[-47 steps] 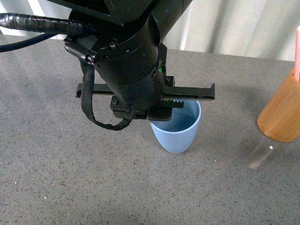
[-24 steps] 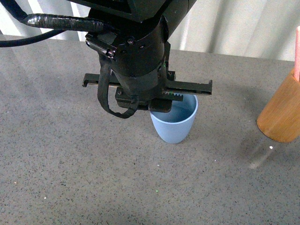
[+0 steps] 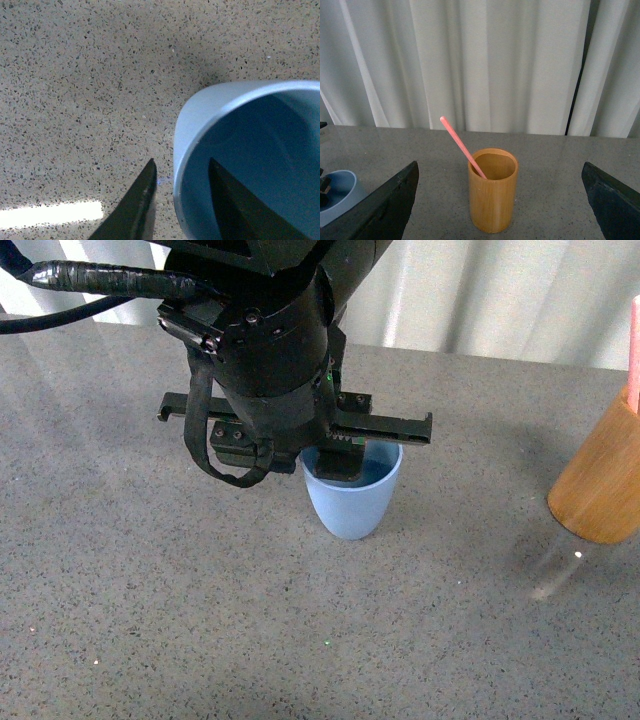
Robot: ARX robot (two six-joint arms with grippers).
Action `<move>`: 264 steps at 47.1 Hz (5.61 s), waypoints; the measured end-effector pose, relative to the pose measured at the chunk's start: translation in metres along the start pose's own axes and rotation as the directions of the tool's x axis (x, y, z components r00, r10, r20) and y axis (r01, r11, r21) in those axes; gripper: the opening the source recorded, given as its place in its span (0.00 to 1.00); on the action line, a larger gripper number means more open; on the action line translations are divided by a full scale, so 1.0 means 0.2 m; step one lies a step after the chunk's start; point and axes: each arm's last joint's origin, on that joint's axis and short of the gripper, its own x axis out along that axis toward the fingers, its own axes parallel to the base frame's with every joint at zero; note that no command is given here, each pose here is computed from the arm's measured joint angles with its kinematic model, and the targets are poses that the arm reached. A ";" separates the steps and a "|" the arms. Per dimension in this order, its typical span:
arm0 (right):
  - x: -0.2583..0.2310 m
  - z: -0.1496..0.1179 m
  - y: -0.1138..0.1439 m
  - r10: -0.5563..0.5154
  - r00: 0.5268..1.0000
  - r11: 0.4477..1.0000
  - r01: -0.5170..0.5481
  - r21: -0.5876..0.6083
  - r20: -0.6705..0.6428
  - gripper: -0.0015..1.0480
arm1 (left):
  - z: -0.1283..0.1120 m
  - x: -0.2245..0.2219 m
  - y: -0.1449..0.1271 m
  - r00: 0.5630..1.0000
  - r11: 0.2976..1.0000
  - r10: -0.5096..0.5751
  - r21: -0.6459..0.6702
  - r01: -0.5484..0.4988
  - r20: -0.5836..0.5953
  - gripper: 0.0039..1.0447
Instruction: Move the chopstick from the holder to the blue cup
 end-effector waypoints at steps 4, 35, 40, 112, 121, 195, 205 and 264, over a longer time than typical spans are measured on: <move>0.00 0.00 0.00 0.000 1.000 1.000 0.000 0.000 0.000 0.90 | 0.01 -0.03 0.00 1.000 1.000 -0.006 -0.002 0.006 0.009 0.45; 0.00 0.00 0.00 0.000 1.000 1.000 0.000 0.000 0.000 0.90 | -0.07 -0.65 0.55 0.692 0.942 0.250 -0.336 -0.011 0.677 0.94; 0.00 0.00 0.00 0.000 1.000 1.000 0.000 0.000 0.000 0.90 | -0.16 -0.66 0.62 0.677 0.927 0.301 -0.371 -0.044 0.671 0.94; 0.00 0.00 0.00 0.000 1.000 1.000 0.000 0.000 0.000 0.90 | -1.02 -0.77 0.83 0.446 0.983 0.184 -0.152 -0.106 0.876 0.03; 0.00 0.00 0.00 0.000 1.000 1.000 0.000 0.000 0.000 0.90 | -1.05 -0.79 0.82 0.441 0.983 0.184 -0.152 -0.106 0.878 0.03; 0.02 -0.02 -0.01 -0.048 0.965 0.997 0.031 -0.067 -0.258 0.90 | -1.15 -0.83 0.80 0.446 0.983 0.183 -0.151 -0.107 0.876 0.82; 0.23 -0.06 -0.09 -0.027 0.951 0.974 -0.044 -0.220 -0.309 0.90 | -1.15 -0.83 0.80 0.446 0.983 0.183 -0.150 -0.108 0.876 0.94; 1.00 -0.26 0.06 0.189 0.963 0.918 -0.243 -0.314 -0.192 0.90 | -1.15 -0.83 0.80 0.447 0.983 0.183 -0.150 -0.108 0.876 0.94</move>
